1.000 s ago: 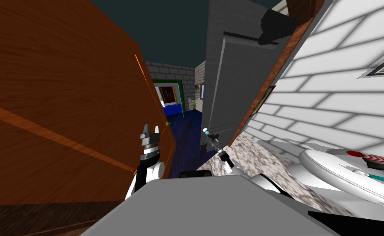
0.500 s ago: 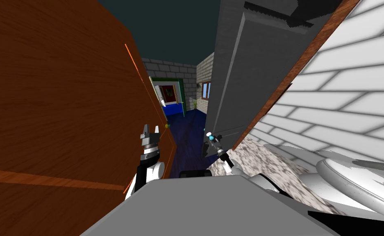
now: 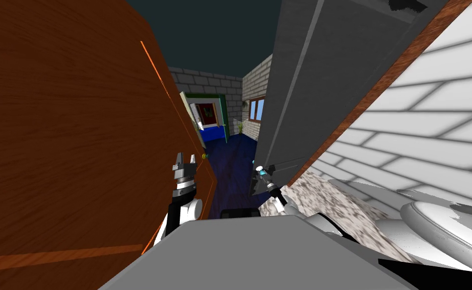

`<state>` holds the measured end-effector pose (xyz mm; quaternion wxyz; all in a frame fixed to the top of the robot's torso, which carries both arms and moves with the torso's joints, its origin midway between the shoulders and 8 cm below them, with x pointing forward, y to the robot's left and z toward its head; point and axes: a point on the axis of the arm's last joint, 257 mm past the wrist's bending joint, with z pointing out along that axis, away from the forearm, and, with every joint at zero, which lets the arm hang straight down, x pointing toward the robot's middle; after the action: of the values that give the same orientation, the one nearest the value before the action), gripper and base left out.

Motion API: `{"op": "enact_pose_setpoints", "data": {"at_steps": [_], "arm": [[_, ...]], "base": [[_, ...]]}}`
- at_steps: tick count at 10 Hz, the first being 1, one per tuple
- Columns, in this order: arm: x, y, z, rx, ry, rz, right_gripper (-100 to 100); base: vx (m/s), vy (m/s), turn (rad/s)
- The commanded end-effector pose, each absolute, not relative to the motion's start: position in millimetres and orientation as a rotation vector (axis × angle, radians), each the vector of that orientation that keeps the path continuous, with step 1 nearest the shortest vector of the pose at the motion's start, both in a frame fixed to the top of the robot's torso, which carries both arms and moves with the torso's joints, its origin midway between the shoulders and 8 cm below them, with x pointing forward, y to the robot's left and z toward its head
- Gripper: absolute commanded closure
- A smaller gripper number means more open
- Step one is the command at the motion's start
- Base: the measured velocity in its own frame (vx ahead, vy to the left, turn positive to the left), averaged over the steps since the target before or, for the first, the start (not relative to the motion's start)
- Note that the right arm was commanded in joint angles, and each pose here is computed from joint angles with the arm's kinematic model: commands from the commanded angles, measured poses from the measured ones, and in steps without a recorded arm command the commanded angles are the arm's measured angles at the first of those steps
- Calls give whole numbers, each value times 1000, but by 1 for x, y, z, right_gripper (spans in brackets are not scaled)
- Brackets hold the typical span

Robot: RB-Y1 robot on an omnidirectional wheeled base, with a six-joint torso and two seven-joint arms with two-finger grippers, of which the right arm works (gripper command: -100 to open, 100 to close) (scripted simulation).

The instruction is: Push the door open

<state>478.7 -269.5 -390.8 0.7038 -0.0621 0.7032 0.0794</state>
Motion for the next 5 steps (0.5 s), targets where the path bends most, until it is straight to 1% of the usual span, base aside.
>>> {"op": "enact_pose_setpoints", "data": {"at_steps": [1,5], "arm": [[478,-270,-392,-137,1566,177,100],[477,-269,-394,-100,1575,210,100]], "base": [[-25,-6,4],[-1,-1,-8]]}}
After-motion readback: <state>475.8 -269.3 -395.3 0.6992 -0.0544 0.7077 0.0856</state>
